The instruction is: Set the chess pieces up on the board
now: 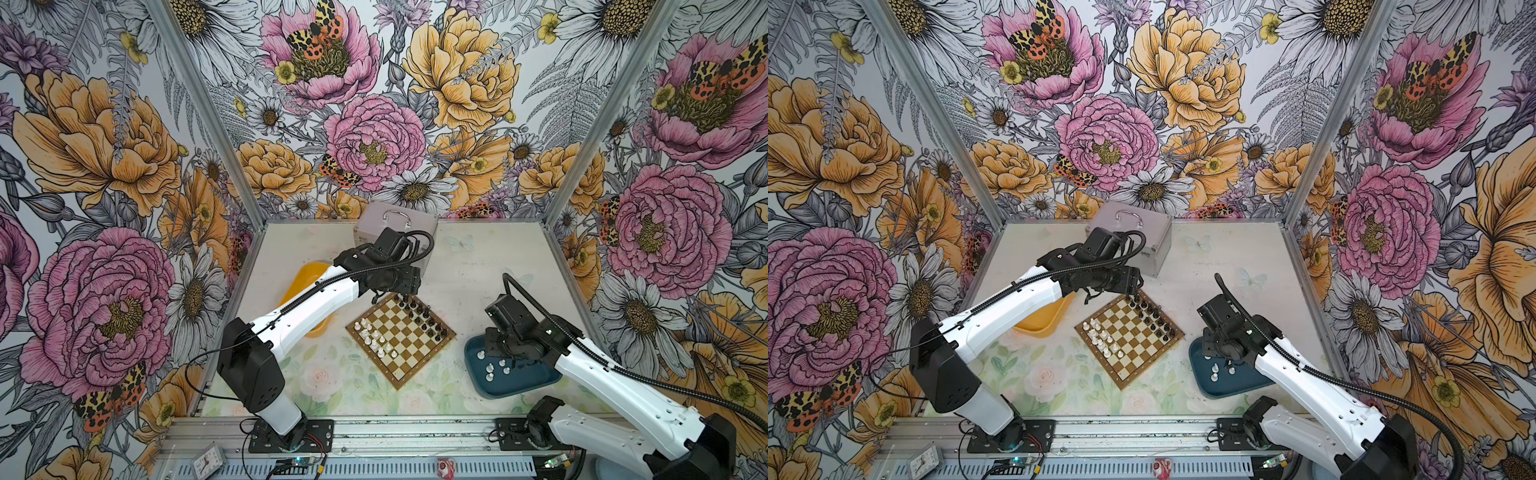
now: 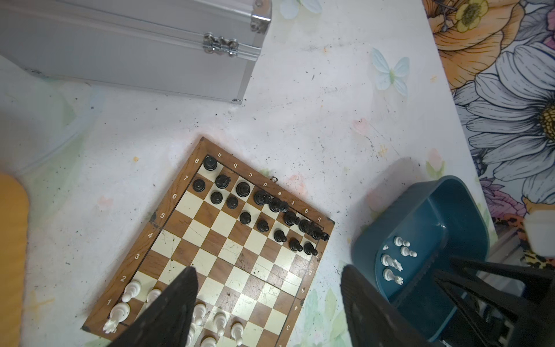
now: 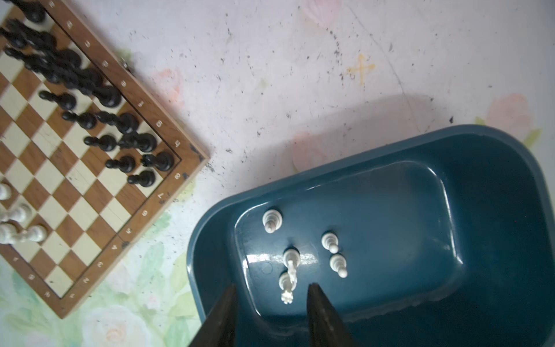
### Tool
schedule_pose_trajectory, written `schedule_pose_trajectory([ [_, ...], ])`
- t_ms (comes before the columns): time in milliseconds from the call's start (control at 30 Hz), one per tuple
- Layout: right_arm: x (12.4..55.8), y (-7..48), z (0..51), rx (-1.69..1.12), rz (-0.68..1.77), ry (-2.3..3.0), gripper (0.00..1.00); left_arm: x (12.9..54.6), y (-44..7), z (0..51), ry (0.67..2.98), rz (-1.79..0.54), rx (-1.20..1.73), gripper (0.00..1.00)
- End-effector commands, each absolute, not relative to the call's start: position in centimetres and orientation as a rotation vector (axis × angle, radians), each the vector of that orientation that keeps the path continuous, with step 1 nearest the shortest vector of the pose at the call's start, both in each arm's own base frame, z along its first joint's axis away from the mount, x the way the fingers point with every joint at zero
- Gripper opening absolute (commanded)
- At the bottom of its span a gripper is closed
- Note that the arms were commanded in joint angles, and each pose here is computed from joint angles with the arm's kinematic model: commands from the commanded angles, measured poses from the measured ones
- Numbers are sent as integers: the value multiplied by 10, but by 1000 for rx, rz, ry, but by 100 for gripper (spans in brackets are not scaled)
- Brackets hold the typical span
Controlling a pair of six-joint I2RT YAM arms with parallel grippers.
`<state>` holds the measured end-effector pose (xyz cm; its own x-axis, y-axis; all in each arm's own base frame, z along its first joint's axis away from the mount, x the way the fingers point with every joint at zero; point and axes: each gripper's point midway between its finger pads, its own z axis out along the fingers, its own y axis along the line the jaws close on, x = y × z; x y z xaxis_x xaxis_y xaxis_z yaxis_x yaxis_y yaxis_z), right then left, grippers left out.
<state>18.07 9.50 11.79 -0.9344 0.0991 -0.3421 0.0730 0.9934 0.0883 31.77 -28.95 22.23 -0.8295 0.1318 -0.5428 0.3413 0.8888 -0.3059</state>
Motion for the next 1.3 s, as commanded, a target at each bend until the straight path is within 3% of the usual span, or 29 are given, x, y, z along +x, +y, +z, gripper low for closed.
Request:
schedule_pose_trajectory([
  [0, 183, 91, 113, 202, 96, 2774, 35, 311, -293, 242, 2460, -607, 376, 87],
  [200, 183, 94, 96, 223, 79, 2826, 47, 308, -270, 255, 2411, -551, 321, 90],
  [267, 186, 97, 93, 229, 92, 2826, 48, 308, -259, 262, 2382, -508, 290, 99],
  [533, 193, 105, 76, 237, 100, 2876, 38, 308, -219, 283, 2281, -454, 172, 99],
  [633, 195, 107, 69, 245, 94, 2899, 27, 309, -207, 285, 2270, -455, 134, 99],
  [1267, 191, 106, 43, 302, 144, 2959, 27, 317, -193, 277, 2297, -458, 92, 99],
])
